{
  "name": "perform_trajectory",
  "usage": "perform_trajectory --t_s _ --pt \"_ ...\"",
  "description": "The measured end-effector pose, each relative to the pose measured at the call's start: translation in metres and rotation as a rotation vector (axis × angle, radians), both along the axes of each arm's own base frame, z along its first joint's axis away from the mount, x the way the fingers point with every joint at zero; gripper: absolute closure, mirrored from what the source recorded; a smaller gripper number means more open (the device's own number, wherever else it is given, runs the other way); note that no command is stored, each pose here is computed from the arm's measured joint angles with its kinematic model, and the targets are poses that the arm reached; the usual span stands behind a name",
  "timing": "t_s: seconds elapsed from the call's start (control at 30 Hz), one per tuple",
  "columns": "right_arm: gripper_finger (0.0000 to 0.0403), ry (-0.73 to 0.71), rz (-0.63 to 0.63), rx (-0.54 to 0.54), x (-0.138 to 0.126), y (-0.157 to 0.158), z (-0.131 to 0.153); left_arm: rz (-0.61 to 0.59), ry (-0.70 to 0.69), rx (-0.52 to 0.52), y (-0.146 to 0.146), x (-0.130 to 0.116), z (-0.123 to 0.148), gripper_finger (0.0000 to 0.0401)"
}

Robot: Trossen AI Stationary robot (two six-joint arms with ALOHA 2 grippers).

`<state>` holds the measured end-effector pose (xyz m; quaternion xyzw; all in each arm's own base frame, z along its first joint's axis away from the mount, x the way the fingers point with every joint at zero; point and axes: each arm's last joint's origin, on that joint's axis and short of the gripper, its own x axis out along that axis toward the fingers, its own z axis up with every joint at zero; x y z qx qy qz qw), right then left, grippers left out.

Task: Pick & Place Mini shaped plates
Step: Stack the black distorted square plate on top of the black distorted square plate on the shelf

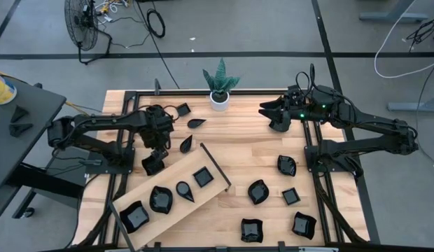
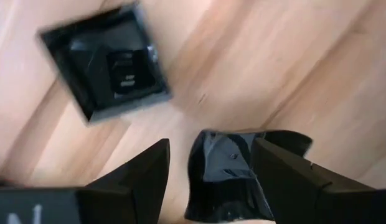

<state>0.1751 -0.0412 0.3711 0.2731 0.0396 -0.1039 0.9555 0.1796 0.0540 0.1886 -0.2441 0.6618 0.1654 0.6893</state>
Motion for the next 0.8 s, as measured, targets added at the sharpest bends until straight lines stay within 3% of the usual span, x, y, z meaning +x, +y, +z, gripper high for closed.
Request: perform_trajectory --t_s 0.5,0.63,0.8 --pt "0.0193 0.001 0.001 -0.003 0.000 0.000 0.000 -0.556 -0.193 0.104 -0.001 0.016 0.002 0.0168" --pt "0.0193 0.001 0.001 -0.003 0.000 0.000 0.000 -0.778 -0.137 0.140 -0.001 0.011 0.001 0.0173" --pt "0.0193 0.000 0.001 -0.002 0.000 0.000 0.000 -0.965 -0.031 0.078 -0.003 -0.003 0.000 0.0189"
